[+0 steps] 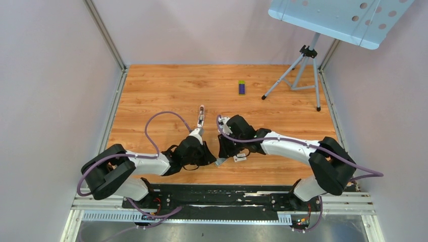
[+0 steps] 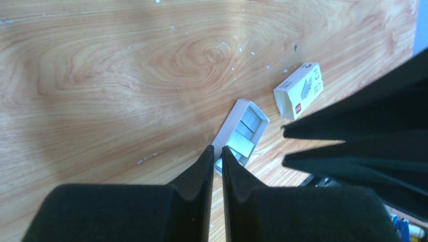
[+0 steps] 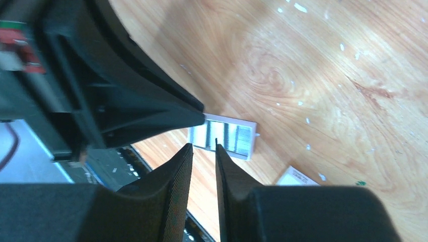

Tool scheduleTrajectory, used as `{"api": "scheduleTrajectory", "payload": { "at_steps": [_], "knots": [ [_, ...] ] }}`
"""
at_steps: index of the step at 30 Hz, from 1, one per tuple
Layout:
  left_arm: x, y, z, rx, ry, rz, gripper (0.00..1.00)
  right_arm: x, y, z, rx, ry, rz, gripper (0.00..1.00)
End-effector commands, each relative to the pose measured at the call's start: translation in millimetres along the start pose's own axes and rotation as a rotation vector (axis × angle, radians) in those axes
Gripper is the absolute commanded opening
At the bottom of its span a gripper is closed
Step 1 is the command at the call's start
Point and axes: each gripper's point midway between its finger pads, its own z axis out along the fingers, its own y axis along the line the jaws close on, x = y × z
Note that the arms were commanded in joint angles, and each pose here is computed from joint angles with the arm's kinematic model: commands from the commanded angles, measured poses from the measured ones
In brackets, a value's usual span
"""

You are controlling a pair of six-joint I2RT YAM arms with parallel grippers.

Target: Load the staples into the stapler

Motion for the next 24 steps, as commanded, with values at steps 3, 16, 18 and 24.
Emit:
{"api": "scheduleTrajectory", "payload": {
  "at_steps": [3,16,18,24],
  "knots": [
    [1.9,6.5,-4.9,-0.044,0.007,0.03,0.12,13.6,-21.0,6.6,0.134,0.075,-0.093,0.28],
    [-12.3,1.9,-17.4,-0.044,-0.059,0.02,0.24,11.9,-13.3,14.7,0.15,0.068,-0.171,0.28],
    [-19.6,2.4,-24.5,-0.052,-0.097,0.02,0.28,12.0,-13.4,14.9,0.164,0.066,-0.186,0.28],
    [-41.7,16.6,-52.4,-0.142,-0.212,0.041,0.39,14.8,-14.1,19.5,0.183,0.078,-0.2,0.28]
  ]
}}
